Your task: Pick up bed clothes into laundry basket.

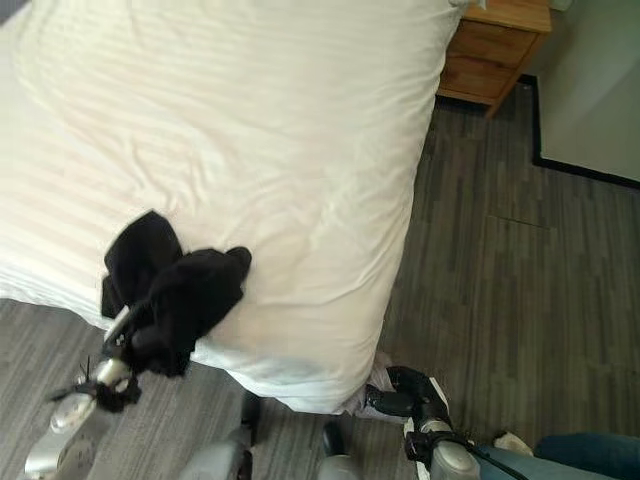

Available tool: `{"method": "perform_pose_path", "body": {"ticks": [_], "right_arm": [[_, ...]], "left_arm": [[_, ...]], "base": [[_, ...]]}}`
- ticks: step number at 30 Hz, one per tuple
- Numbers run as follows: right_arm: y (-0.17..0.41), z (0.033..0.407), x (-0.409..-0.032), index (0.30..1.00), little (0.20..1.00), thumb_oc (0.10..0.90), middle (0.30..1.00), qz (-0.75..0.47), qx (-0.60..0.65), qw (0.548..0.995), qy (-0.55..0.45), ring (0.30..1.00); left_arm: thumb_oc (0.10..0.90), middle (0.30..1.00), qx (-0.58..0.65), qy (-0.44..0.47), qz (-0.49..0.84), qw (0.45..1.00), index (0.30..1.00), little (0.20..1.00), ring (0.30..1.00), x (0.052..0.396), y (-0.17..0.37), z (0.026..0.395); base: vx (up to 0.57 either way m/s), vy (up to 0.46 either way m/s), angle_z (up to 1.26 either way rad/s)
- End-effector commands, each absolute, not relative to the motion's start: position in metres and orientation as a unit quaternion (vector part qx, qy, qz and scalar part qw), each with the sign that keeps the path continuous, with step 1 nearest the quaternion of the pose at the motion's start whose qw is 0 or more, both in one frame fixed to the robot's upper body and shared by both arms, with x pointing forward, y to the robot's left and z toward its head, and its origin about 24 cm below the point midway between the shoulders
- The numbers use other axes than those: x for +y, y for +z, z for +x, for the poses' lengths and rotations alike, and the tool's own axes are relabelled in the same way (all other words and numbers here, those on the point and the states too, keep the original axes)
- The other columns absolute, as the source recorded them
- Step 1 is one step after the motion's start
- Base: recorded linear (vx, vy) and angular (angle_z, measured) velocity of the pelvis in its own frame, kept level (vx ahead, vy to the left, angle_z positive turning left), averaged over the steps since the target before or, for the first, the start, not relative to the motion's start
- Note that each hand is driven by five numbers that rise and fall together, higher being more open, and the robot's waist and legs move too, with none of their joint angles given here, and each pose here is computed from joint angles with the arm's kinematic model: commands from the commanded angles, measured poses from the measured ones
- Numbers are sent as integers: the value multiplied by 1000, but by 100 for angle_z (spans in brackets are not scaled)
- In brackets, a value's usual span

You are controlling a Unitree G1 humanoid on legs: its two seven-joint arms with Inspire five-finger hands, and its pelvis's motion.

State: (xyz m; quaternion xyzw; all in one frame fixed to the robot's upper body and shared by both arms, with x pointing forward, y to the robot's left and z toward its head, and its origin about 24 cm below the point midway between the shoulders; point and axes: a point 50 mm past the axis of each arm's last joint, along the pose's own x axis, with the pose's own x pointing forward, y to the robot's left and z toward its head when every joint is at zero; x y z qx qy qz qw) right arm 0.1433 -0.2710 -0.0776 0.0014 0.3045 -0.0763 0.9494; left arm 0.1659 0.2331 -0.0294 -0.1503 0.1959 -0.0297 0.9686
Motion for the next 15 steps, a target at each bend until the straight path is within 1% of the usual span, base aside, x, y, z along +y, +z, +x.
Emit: {"method": "perform_pose_path", "body": {"ticks": [1,6,12,13,15], "right_arm": [[-58,139,-276,300,300,400,300,11,246,968,-58,300],[-56,139,-271,300,300,400,300,24,238,969,-54,300],[-54,137,-266,300,300,400,300,14,238,970,-45,300],[-40,190,-258,300,300,400,300,28,167,979,-113,300],[-42,189,-258,300,300,400,300,31,172,977,-118,300]], "left_arm": [[400,300,164,-96,-185,964,300,300,300,218,-17,169],[400,300,149,-139,-172,964,300,300,300,204,-10,178],[400,300,144,-139,-162,966,300,300,300,200,-10,180],[400,300,159,152,-36,975,300,300,300,241,-44,180],[400,300,166,155,-35,973,300,300,300,242,-47,177]], "base": [[4,-16,3],[-2,3,-2],[-7,15,-4],[2,13,-6],[18,-9,-10]]}}
